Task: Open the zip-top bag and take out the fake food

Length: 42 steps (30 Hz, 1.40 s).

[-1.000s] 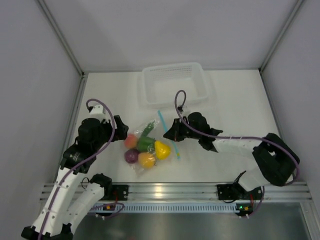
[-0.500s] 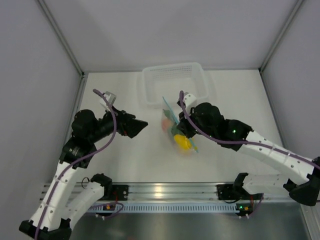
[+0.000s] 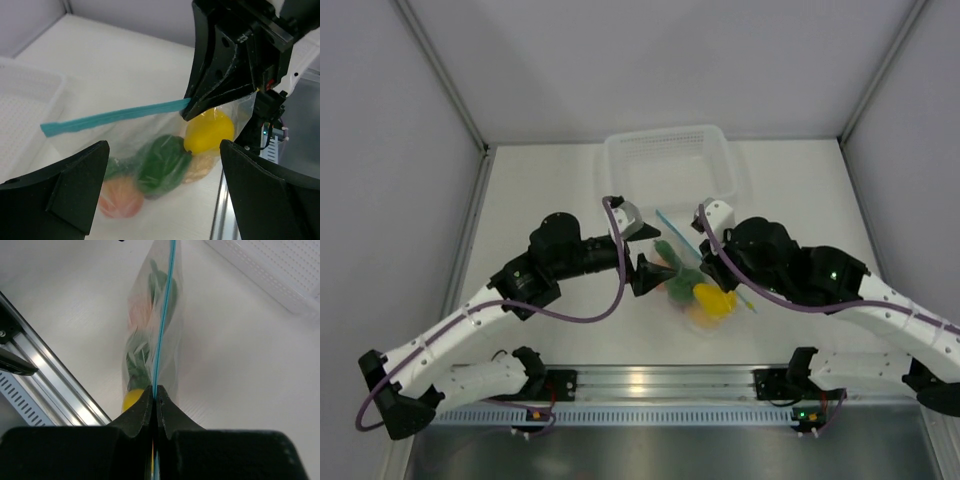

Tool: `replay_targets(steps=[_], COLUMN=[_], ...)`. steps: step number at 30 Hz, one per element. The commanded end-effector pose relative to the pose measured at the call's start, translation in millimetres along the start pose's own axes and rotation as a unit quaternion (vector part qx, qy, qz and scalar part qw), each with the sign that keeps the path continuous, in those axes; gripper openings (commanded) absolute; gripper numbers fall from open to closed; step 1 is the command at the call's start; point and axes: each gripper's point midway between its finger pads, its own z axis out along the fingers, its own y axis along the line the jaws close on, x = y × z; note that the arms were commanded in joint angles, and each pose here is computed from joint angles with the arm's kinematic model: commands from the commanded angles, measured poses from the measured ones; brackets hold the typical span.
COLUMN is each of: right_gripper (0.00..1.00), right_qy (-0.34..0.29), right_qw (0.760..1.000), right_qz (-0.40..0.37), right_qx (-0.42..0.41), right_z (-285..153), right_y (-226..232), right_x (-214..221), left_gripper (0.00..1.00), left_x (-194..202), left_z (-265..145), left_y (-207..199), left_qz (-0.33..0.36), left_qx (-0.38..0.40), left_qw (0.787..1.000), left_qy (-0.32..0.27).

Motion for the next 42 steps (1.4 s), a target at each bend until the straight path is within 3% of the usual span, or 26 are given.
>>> replay_targets(steps=[1, 5, 14, 19, 24, 27, 31, 32, 34, 35, 39, 40, 42], right_gripper=[0.0, 0.0, 0.0, 0.0, 0.0, 0.0, 0.0, 0.0, 0.0, 0.0, 0.0, 0.0, 0.0], right_qy=[-0.035, -0.039, -0.006, -0.028, -0.058, -0.064, -0.063, -0.064, -0.064, -0.064, -0.06, -0.06, -0.063], right_qw=[0.999, 0.997, 0.999, 0.995, 0.99, 0.986, 0.988, 0.988, 0.988, 0.988, 0.993, 0.993, 0.994], right_qz=[-0.008, -0.015, -0.024, -0.028, -0.039, -0.046, -0.048, -0.047, -0.048, -0.047, -0.045, -0.046, -0.045], right_qx=[-0.029, -0.072, -0.046, -0.086, -0.125, -0.148, -0.135, -0.132, -0.131, -0.131, -0.095, -0.092, -0.083], right_z=[-23, -32, -30, -38, -48, -53, -53, -54, -53, -53, -49, -49, -47], right_y=[7, 19, 9, 22, 33, 40, 35, 34, 34, 33, 22, 21, 17], right_x=[-8, -5, 10, -2, -10, -11, -8, -8, -7, -7, -7, -7, -8], left_gripper=[0.98, 0.98, 0.98, 0.98, 0.98, 0.97, 0.74, 0.59, 0.49, 0.37, 0.07, 0.01, 0.0], left_x=[-39, -49, -56, -38, -17, -12, -2, -3, 5, 6, 15, 15, 16], left_z=[7, 18, 24, 41, 46, 56, 63, 63, 67, 68, 70, 69, 69], left_y=[-15, -26, -38, -39, -61, -54, -54, -53, -53, -52, -50, -50, -51], left_qz=[0.164, 0.245, 0.302, 0.283, 0.242, 0.235, 0.226, 0.224, 0.216, 0.215, 0.202, 0.2, 0.202], left_qx=[0.05, 0.089, 0.093, 0.117, 0.199, 0.187, 0.2, 0.201, 0.205, 0.205, 0.205, 0.206, 0.209], left_qw=[0.98, 0.956, 0.937, 0.944, 0.945, 0.951, 0.952, 0.952, 0.954, 0.954, 0.958, 0.958, 0.957], left_qy=[-0.105, -0.137, -0.148, -0.123, -0.095, -0.079, -0.053, -0.051, -0.034, -0.031, -0.009, -0.008, -0.008])
